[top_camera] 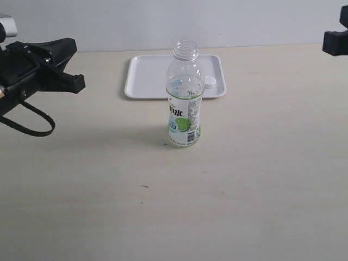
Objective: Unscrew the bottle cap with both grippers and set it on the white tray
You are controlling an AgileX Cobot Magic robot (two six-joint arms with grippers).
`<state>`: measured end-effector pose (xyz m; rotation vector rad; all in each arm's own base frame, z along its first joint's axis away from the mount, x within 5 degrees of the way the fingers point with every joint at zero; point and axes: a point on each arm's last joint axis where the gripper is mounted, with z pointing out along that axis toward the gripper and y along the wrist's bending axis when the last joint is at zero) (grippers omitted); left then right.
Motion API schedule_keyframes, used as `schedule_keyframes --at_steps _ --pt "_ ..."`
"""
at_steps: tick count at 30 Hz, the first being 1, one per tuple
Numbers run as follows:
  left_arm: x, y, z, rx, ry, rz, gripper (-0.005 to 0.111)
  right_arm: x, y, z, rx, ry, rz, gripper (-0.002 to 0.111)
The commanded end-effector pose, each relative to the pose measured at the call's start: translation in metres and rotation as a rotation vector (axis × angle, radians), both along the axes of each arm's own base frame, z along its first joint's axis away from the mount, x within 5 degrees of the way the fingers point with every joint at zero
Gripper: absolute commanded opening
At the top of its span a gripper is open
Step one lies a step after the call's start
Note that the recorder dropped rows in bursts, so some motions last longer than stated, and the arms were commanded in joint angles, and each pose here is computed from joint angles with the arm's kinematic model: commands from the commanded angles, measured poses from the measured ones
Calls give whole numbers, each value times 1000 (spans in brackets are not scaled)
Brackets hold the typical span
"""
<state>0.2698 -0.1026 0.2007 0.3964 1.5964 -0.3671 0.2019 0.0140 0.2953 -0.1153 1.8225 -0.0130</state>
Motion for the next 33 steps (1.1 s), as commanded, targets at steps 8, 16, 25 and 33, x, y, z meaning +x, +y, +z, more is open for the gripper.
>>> schedule_keyframes --at_steps 8,16,25,33 --pt "-60 15 17 -18 -55 -36 0 -37 -5 -22 139 -18 -59 0" --pt "-107 28 19 -6 -105 -65 0 -37 -5 -22 139 -16 -58 0" --pt "-132 40 18 49 -78 -29 0 -37 -5 -22 137 -16 -57 0" --pt "-133 40 19 55 -76 -26 0 -37 -5 -22 137 -16 -57 0"
